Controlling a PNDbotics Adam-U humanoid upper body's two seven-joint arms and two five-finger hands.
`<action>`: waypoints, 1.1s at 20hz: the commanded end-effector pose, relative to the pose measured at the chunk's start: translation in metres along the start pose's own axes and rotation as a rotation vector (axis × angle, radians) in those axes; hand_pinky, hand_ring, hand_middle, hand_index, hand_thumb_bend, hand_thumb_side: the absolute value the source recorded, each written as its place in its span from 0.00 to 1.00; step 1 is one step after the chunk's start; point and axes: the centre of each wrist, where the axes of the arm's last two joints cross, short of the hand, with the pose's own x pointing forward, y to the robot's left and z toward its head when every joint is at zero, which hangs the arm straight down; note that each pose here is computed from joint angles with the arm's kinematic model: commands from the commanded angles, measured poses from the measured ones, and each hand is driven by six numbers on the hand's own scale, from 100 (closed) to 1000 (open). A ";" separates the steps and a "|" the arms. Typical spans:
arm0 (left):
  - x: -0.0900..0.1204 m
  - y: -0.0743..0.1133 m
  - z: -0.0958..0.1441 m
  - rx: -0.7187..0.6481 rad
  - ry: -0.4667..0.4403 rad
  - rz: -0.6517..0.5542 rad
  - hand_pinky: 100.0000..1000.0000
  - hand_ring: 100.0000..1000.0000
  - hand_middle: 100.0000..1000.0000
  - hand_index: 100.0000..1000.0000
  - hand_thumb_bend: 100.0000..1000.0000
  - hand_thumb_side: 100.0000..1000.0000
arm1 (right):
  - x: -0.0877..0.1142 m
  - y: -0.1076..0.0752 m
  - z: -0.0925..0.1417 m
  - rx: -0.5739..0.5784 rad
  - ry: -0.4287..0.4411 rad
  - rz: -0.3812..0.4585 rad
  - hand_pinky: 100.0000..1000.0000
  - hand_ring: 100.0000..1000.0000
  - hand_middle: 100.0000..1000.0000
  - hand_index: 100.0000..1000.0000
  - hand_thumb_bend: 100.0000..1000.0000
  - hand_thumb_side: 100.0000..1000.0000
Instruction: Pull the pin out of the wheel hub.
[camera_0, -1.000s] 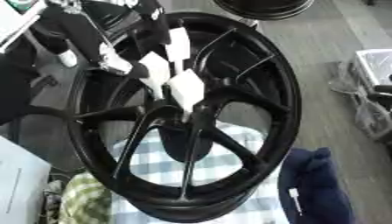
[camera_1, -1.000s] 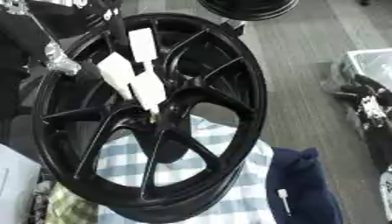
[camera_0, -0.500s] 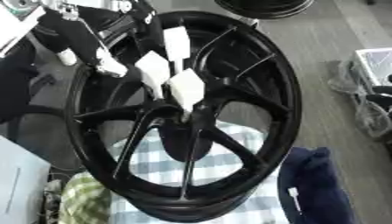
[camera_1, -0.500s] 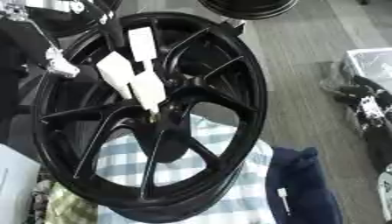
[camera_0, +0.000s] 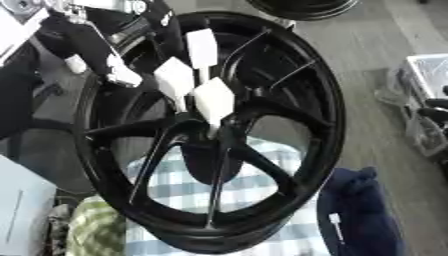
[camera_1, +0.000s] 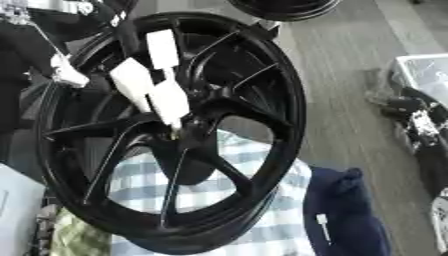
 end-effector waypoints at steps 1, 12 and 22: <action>0.000 0.011 0.008 -0.088 -0.053 -0.107 0.80 0.77 0.71 0.78 0.36 0.39 | 0.003 -0.001 -0.002 0.002 -0.010 0.012 0.98 0.73 0.68 0.86 0.00 0.57; 0.000 0.010 0.000 -0.088 -0.070 -0.097 0.79 0.77 0.71 0.78 0.35 0.40 | 0.002 0.000 -0.003 -0.002 -0.004 0.009 0.98 0.73 0.68 0.86 0.00 0.58; 0.001 0.008 -0.009 -0.108 -0.079 -0.101 0.80 0.77 0.72 0.78 0.35 0.41 | 0.001 0.000 -0.003 -0.004 0.001 0.006 0.98 0.73 0.68 0.86 0.00 0.59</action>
